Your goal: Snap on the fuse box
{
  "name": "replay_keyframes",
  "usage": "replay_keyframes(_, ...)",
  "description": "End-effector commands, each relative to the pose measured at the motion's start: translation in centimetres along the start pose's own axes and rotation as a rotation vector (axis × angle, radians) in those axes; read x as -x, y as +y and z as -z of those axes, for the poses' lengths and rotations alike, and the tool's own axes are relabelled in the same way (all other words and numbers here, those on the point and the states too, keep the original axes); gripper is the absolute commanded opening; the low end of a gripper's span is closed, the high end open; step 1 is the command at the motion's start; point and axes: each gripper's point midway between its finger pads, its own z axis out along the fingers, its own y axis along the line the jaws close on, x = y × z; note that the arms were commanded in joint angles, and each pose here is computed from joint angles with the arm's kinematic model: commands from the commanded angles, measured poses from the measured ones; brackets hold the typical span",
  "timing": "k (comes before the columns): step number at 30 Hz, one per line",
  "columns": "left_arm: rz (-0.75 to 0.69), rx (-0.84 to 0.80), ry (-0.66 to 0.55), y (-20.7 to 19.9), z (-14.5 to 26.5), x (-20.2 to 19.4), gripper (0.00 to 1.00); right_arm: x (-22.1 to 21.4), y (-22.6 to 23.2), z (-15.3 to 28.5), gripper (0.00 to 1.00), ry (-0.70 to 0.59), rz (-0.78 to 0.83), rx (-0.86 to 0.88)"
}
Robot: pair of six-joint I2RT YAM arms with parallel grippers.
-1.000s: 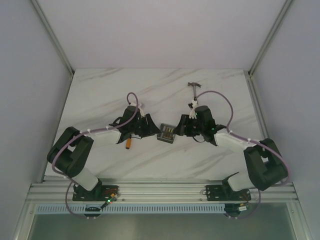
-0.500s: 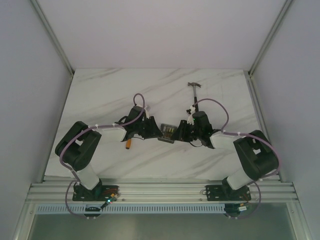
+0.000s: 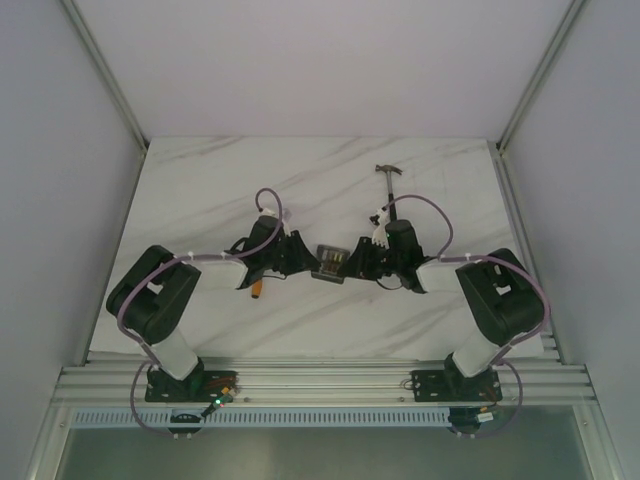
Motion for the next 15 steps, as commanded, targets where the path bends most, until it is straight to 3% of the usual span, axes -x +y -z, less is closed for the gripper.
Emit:
replay_keyframes(1,0.065,-0.003,0.181,1.2,0.5,-6.7,0.38,-5.2,-4.3,-1.2,0.27,0.149,0.022,-0.149)
replay_keyframes(8,0.031,-0.028,0.072,-0.7,2.7,-4.5,0.42,0.8,-1.3,0.7,0.41,0.019,0.193,-0.192)
replay_keyframes(15,-0.037,0.074,-0.165,0.2,6.8,0.9,0.60,6.6,-1.7,6.2,0.64,-0.198,0.302,-0.401)
